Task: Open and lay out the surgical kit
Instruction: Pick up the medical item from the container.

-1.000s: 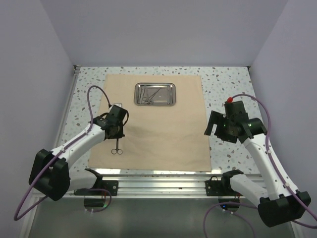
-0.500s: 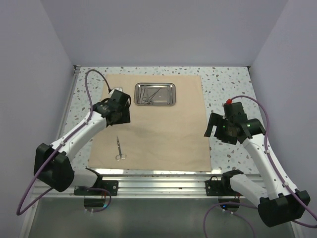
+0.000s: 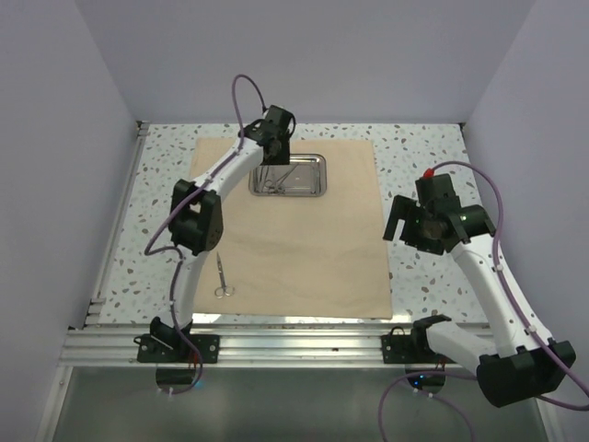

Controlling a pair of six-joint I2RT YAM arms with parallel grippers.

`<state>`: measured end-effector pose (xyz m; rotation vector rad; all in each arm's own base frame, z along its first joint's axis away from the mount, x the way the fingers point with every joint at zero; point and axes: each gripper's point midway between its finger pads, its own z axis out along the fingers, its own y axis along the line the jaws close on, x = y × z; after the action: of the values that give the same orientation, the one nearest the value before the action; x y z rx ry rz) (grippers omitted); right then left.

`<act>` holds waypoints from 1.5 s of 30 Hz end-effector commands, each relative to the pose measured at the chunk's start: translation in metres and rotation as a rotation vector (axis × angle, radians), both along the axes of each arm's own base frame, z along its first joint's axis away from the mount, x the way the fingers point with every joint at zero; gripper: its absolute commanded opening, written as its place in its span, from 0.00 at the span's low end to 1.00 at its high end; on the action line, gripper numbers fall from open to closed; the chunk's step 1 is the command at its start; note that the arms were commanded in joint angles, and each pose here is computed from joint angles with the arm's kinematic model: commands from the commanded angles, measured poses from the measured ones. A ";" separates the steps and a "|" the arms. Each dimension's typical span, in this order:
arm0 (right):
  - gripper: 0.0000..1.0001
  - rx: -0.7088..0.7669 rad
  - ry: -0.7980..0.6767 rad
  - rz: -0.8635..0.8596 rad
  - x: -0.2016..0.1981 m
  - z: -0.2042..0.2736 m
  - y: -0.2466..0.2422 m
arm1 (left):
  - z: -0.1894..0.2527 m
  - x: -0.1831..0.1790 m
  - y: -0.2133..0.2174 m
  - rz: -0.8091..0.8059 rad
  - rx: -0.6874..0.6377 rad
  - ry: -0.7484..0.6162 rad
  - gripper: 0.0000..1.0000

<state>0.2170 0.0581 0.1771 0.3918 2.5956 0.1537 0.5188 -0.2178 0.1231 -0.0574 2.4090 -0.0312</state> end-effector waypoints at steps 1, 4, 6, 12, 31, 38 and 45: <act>0.91 -0.057 -0.016 -0.016 0.002 0.016 -0.011 | -0.016 0.017 -0.024 -0.053 -0.041 0.032 0.54; 0.91 -0.067 -0.005 -0.025 0.004 0.015 -0.012 | -0.034 0.030 -0.029 -0.036 -0.049 0.026 0.50; 0.91 -0.076 0.009 -0.028 0.006 0.013 -0.013 | -0.044 0.035 -0.026 -0.011 -0.029 0.014 0.49; 0.91 -0.117 0.027 -0.027 0.012 0.011 -0.018 | -0.055 0.042 -0.020 0.020 -0.015 -0.011 0.47; 0.91 -0.142 0.088 0.004 0.018 -0.007 -0.017 | -0.105 0.027 0.004 0.096 -0.030 0.093 0.41; 0.91 -0.152 0.088 0.001 0.018 -0.007 -0.019 | -0.139 0.011 0.001 0.071 -0.036 0.180 0.22; 0.91 -0.154 0.086 -0.002 0.014 -0.008 -0.020 | -0.163 -0.006 0.001 0.043 -0.001 0.245 0.04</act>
<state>0.2316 0.0432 0.1655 0.3625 2.6927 -0.0384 0.5608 -0.2225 0.0268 -0.1655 2.4283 -0.0599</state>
